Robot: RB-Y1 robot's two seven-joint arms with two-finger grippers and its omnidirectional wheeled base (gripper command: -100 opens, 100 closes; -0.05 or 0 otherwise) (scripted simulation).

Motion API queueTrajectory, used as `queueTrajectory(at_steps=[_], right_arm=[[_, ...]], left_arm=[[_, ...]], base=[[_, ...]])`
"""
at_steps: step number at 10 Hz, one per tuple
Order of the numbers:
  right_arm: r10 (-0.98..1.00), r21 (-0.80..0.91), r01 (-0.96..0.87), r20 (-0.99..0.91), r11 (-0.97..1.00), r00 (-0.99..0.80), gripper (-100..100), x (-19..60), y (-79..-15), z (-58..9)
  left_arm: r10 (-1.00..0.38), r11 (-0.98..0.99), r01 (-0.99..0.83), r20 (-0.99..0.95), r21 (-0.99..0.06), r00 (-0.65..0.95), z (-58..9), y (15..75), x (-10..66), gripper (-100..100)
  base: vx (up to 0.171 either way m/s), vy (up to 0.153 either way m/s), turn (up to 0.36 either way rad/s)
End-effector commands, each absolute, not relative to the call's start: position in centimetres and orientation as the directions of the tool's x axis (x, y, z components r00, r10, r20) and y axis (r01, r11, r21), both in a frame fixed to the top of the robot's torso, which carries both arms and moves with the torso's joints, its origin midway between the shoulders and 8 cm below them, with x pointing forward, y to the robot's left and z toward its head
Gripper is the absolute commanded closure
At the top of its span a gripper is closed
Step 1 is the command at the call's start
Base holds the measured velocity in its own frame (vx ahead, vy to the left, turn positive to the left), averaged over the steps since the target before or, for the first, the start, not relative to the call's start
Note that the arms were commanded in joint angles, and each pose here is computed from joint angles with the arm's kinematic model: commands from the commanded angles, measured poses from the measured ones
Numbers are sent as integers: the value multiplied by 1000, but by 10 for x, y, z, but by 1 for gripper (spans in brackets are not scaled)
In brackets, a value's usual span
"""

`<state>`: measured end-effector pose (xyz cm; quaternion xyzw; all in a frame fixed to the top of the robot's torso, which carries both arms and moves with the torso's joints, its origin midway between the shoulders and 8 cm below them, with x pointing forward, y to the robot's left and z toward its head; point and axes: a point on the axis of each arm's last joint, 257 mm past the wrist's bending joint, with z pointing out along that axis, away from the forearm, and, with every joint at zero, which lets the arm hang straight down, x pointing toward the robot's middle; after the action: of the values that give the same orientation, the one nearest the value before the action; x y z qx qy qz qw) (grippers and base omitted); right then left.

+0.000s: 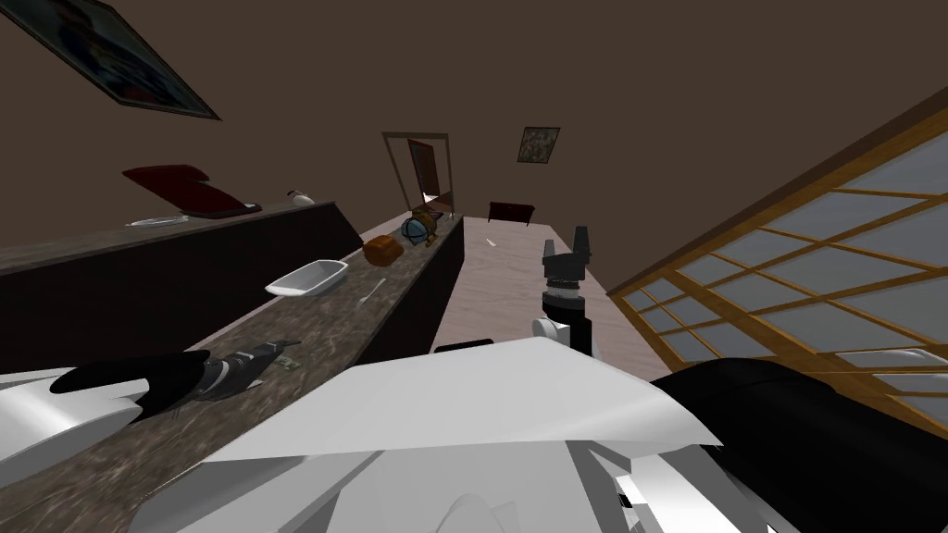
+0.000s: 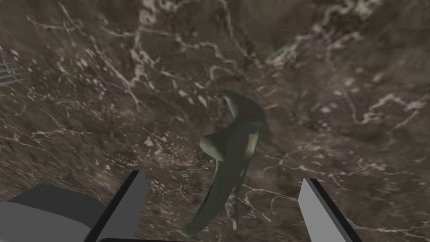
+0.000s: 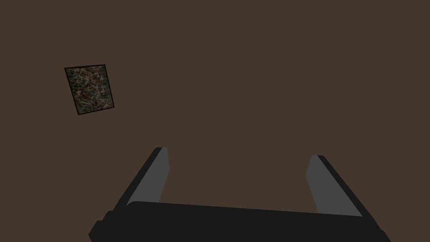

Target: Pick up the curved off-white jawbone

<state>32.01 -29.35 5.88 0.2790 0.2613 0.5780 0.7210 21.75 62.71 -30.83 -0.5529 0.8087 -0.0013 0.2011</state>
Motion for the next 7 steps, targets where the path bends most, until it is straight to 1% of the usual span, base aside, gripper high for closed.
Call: queueTrajectory(at_steps=[1, 2, 6, 7], right_arm=[[979, 704, -688, -54, 176, 195, 0, 320, -293, 59], [979, 704, -688, -54, 176, 195, 0, 320, -294, 59], [979, 704, -688, -54, 176, 195, 0, 320, -294, 59], [979, 704, -688, -54, 176, 195, 0, 320, -294, 59]], left_arm=[[-880, 399, -900, -348, -175, -322, -307, 640, 219, -100], [-877, 406, -898, -349, -172, -330, -307, 639, 221, -100], [-846, 431, -898, -387, -92, -366, -303, 656, 229, -100], [-850, 428, -898, -383, -102, -362, -303, 654, 228, -100]], base=[[-45, 62, -111], [-28, 39, -21], [-26, 29, -55], [-9, 12, -13]])
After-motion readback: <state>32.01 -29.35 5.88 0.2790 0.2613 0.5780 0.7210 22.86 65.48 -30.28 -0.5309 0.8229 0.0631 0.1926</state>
